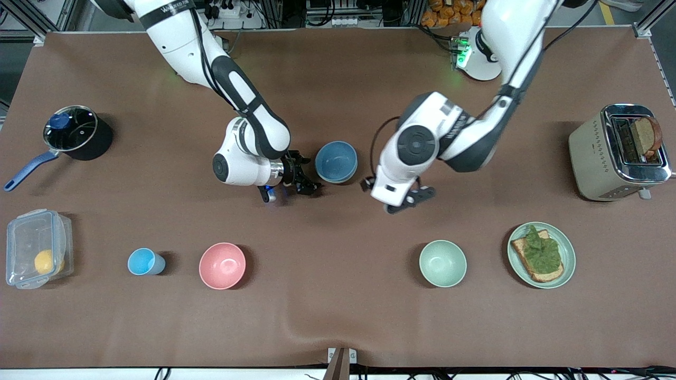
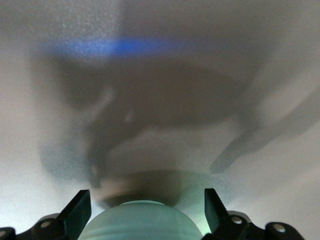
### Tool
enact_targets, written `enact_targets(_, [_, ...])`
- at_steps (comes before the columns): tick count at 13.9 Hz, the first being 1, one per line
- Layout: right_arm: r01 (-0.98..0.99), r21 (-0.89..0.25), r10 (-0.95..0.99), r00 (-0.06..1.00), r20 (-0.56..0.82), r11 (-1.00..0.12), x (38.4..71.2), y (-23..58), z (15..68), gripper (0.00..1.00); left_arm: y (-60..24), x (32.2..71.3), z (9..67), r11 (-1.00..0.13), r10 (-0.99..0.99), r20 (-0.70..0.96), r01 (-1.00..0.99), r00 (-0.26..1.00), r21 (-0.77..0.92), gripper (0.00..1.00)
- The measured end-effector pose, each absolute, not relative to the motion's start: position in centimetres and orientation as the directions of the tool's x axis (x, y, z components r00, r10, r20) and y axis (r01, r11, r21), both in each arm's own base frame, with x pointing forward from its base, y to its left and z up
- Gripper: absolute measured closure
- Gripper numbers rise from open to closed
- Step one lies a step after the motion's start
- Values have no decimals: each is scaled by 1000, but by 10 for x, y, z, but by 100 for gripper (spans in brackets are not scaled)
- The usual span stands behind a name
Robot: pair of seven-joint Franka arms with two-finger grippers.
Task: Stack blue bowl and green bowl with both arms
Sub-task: 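Open the left gripper while the right gripper releases the green bowl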
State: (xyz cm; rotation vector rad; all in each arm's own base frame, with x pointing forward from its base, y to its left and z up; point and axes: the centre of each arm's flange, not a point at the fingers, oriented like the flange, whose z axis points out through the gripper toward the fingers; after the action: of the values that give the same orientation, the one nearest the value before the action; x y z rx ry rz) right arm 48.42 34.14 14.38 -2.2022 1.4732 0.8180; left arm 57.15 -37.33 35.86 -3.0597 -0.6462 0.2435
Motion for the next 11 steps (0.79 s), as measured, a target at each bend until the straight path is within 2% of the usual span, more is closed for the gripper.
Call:
enact_targets(7, [-926,-1,-710,290,-641,-377,494,333,151,0,-219,637,447,-950,312,-14,312,950,-7,0])
enact_targets(11, [-896,46,-684,303,-663,-441,508,299,168,0,-153,648,477,-969,247,5,247,969,-10,0])
